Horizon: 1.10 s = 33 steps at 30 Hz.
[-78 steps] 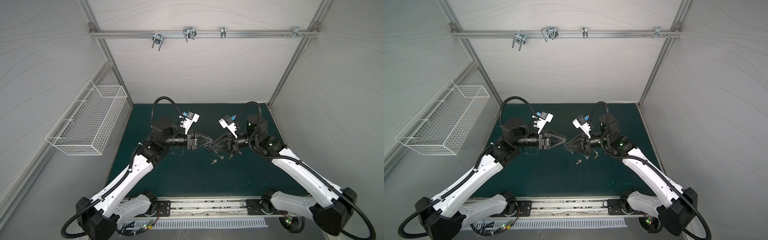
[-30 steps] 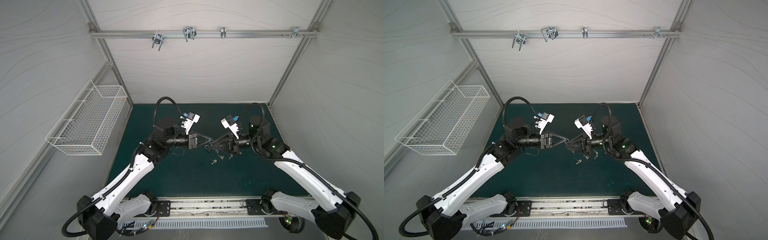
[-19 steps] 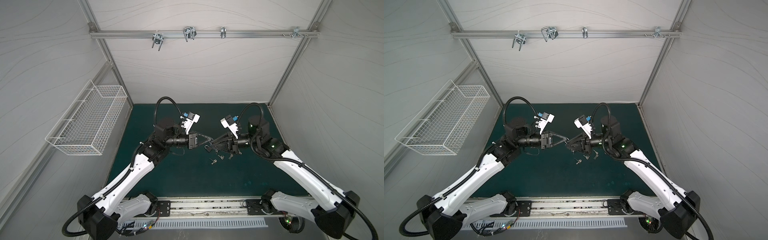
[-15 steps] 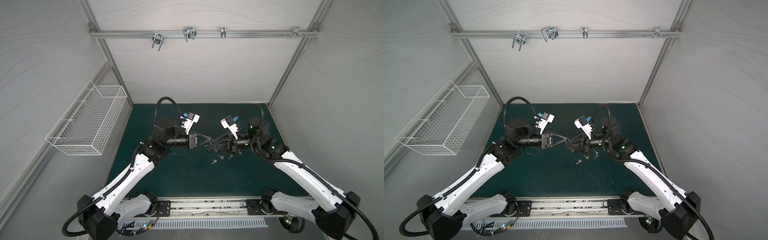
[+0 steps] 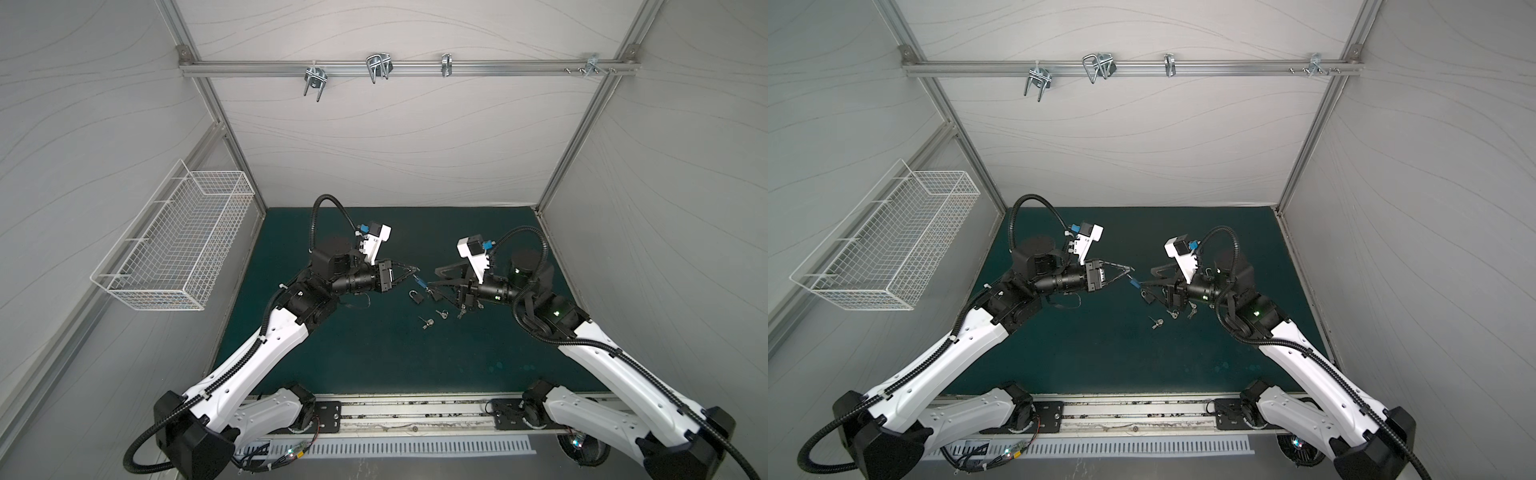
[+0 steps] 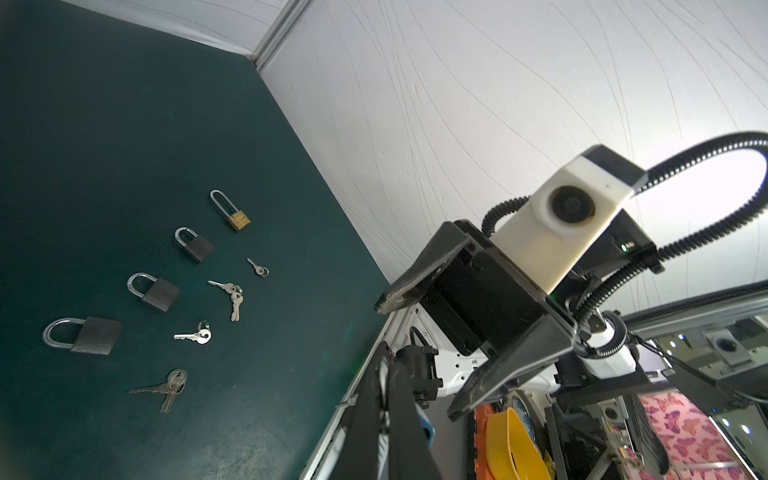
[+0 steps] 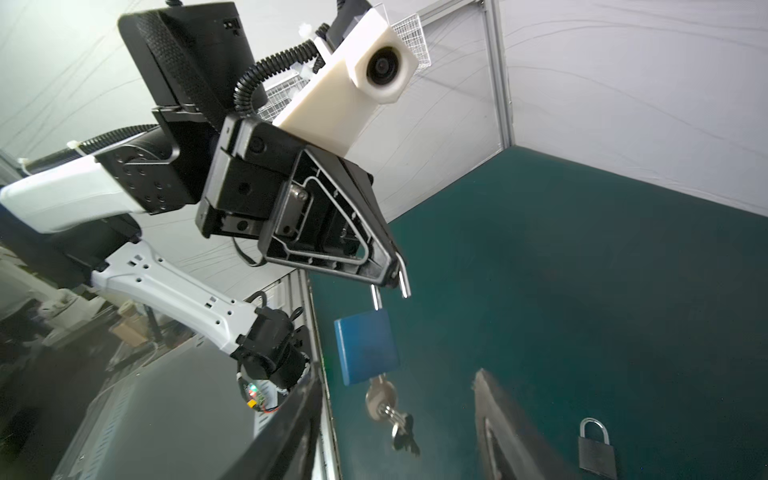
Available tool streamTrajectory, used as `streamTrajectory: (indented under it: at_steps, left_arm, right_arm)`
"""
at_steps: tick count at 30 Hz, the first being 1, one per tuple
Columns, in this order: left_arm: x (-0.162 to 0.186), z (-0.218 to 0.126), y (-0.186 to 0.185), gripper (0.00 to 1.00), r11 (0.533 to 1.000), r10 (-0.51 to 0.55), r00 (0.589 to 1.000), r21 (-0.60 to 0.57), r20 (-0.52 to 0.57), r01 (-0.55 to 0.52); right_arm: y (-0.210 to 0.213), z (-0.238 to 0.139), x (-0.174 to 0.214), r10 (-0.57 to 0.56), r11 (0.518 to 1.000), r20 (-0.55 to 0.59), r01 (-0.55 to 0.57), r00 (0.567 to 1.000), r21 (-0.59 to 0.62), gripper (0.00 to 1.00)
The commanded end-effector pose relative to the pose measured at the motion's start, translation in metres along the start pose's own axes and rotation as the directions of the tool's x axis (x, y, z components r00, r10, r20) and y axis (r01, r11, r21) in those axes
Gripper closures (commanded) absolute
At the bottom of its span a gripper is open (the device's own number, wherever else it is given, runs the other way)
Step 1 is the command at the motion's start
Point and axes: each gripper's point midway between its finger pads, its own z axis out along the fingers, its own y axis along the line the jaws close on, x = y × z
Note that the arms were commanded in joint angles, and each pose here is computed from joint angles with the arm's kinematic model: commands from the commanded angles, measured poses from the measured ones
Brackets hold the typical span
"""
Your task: Lock with the key
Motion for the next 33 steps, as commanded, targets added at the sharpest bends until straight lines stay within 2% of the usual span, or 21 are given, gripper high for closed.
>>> streamTrajectory:
  at_steps: [1,3,7,16,20,22,26,30,33]
  left_arm:
    - [-0.024,-0.011,-0.012,1.0,1.0,-0.016,0.994,-0.02,0.109,0.018]
    - [-0.024,-0.01,-0.008,1.0,0.998,-0.047,0.992,-0.026,0.12,0.05]
    - [-0.026,-0.006,-0.008,1.0,0.997,-0.078,0.989,0.003,0.126,0.078]
    - [-0.025,-0.006,-0.013,1.0,0.997,-0.069,0.991,0.023,0.112,0.067]
    - [-0.024,-0.006,-0.016,1.0,0.997,-0.067,0.992,0.034,0.108,0.064]
    - [-0.023,-0.006,-0.018,1.0,0.997,-0.061,0.993,0.044,0.102,0.056]
    - [-0.023,-0.007,-0.019,1.0,0.998,-0.053,0.993,0.048,0.102,0.048]
    - [-0.024,-0.006,-0.024,1.0,0.997,-0.051,0.994,0.07,0.097,0.044]
    - [-0.025,-0.009,-0.025,1.0,0.997,-0.045,0.993,0.068,0.106,0.038]
  right_arm:
    - [0.003,-0.002,-0.012,-0.15,0.988,0.056,0.147,0.987,0.056,0.32]
    - [0.006,0.001,-0.009,-0.222,0.974,0.071,0.218,0.972,0.068,0.24]
    - [0.0,0.012,-0.003,-0.293,0.954,0.088,0.286,0.952,0.083,0.23]
    - [-0.003,0.029,-0.011,-0.291,0.956,0.073,0.286,0.954,0.066,0.29]
    - [-0.004,0.027,-0.015,-0.259,0.964,0.087,0.252,0.962,0.083,0.41]
    - [0.0,0.025,-0.019,-0.234,0.971,0.107,0.228,0.966,0.067,0.43]
    - [0.006,0.025,-0.015,-0.202,0.979,0.099,0.201,0.974,0.027,0.43]
    - [-0.005,0.028,-0.009,-0.186,0.981,0.056,0.182,0.981,0.071,0.41]
    - [-0.003,0.028,-0.011,-0.177,0.983,0.064,0.173,0.982,0.059,0.4]
